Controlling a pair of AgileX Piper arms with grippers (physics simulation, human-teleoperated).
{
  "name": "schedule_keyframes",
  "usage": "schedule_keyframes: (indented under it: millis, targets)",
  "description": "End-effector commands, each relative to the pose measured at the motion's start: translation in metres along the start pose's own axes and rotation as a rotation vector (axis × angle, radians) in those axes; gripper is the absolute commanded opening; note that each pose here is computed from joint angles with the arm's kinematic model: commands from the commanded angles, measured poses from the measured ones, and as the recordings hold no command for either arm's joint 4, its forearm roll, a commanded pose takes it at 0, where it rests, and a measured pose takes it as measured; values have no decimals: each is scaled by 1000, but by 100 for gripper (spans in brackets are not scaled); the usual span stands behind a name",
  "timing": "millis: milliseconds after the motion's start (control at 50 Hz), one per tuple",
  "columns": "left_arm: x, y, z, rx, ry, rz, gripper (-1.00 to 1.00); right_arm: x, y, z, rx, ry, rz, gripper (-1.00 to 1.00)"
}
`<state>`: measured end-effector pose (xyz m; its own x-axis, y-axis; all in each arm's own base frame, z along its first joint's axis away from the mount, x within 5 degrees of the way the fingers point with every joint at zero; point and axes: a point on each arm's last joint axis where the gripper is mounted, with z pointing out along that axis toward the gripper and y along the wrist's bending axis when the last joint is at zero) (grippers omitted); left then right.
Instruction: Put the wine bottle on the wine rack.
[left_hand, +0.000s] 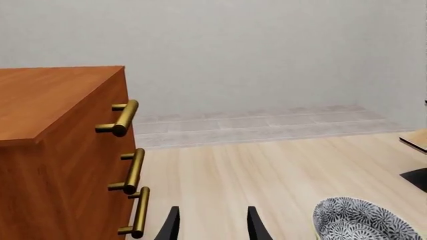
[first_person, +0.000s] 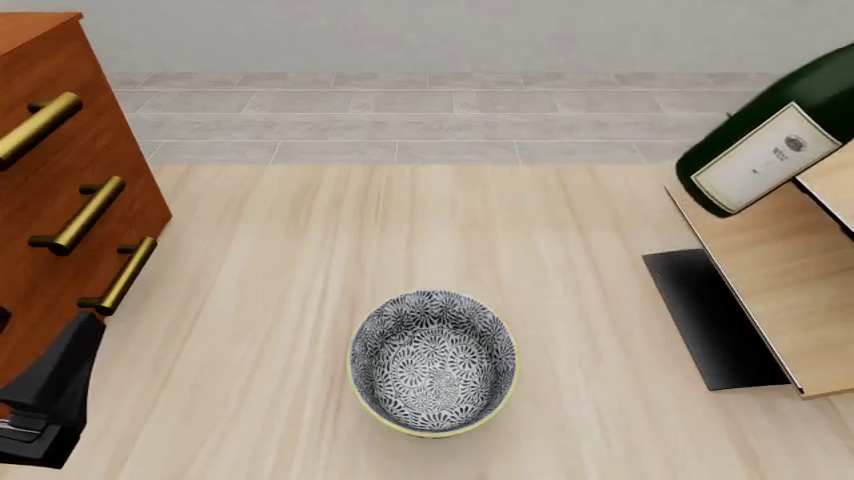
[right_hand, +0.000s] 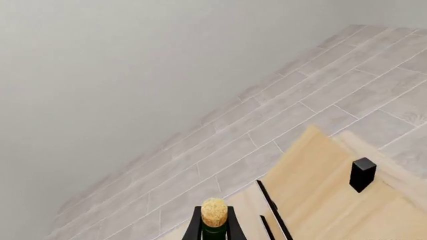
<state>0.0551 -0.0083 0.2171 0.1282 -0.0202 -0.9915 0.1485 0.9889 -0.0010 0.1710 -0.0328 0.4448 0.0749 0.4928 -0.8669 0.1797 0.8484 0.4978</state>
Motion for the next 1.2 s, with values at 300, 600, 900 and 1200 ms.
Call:
schedule_keyframes:
  millis: [300,600,900,1200]
  targets:
    - [0,0,0,4,1,-8,100,-32,-13,-3,143,-58,8,-100]
    - [0,0,0,3,5,-11,100,-50,-9,-24,190,-86,-14,-100]
    - [1,-1,0,12,6,-15,100,-56,-18,-32,268,-114,-26,-100]
    - [1,-1,0,13,8,-18,100,-56,-42,-16,357,-134,-22,-100]
